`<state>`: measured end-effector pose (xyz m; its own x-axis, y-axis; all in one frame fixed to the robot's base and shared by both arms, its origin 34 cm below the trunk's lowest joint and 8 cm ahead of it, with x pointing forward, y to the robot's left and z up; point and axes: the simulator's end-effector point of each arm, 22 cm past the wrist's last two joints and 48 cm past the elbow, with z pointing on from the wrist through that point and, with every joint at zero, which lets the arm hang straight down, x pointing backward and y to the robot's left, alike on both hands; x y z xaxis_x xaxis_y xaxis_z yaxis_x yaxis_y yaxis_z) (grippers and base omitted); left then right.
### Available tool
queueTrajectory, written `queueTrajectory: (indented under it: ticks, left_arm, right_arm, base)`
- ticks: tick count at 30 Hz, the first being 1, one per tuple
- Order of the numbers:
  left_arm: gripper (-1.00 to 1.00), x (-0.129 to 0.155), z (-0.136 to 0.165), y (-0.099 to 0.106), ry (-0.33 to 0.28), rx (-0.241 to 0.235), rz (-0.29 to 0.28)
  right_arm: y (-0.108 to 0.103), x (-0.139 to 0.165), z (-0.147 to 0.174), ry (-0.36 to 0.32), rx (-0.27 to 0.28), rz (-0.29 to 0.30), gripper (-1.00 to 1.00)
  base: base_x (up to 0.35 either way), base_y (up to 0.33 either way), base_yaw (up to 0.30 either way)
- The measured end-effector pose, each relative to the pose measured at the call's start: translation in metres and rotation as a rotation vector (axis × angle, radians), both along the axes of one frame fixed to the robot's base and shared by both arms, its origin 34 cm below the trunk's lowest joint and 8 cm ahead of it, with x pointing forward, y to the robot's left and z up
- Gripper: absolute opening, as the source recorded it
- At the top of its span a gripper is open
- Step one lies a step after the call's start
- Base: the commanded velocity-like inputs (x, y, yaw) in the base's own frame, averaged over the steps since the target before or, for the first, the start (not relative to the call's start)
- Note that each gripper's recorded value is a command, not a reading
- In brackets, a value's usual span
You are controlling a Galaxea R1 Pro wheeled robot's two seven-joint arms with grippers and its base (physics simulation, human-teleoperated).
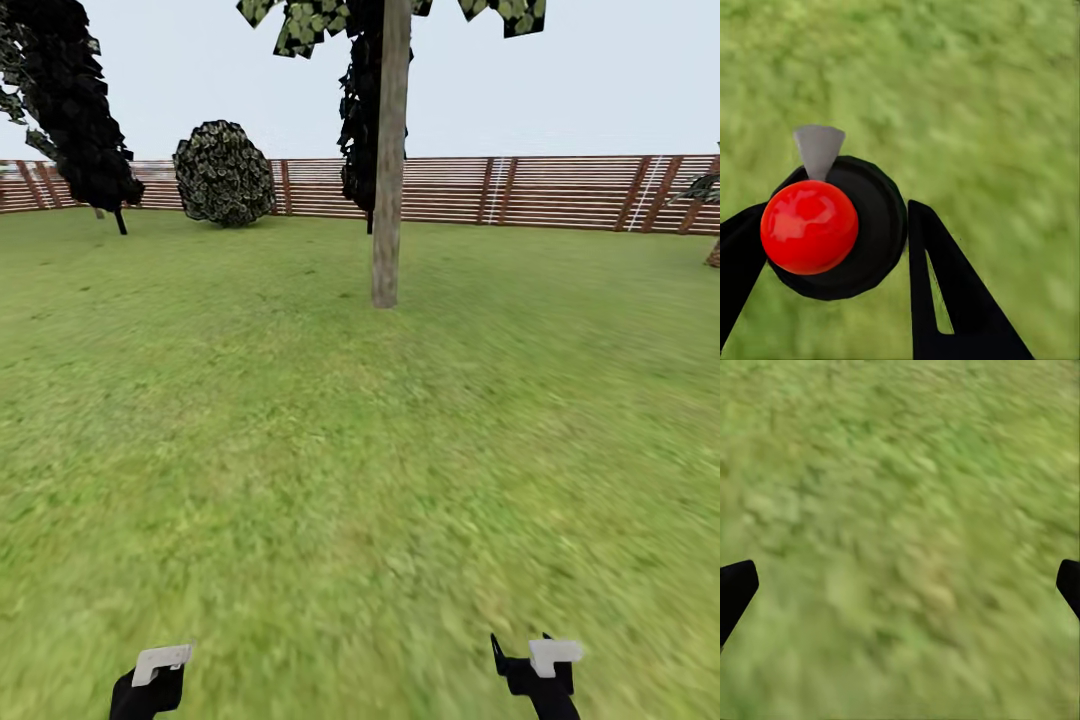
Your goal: In the garden, pick up the pesticide atomizer on the floor and spray pesticide onto both trees until each tree trunk is fully covered.
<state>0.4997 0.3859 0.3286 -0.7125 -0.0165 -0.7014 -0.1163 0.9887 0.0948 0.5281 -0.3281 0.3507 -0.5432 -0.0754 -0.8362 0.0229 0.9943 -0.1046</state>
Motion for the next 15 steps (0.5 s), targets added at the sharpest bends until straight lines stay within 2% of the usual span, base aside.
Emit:
queueTrajectory:
  ticks: [15]
  left_arm:
    - [-1.00, 0.0000, 0.0002, 0.0011, 0.000, 0.001, 0.000]
  right_arm:
    - [-0.0007, 0.0000, 0.0001, 0.000, -0.001, -0.002, 1.00]
  base:
    - [0.339, 0.000, 0.000]
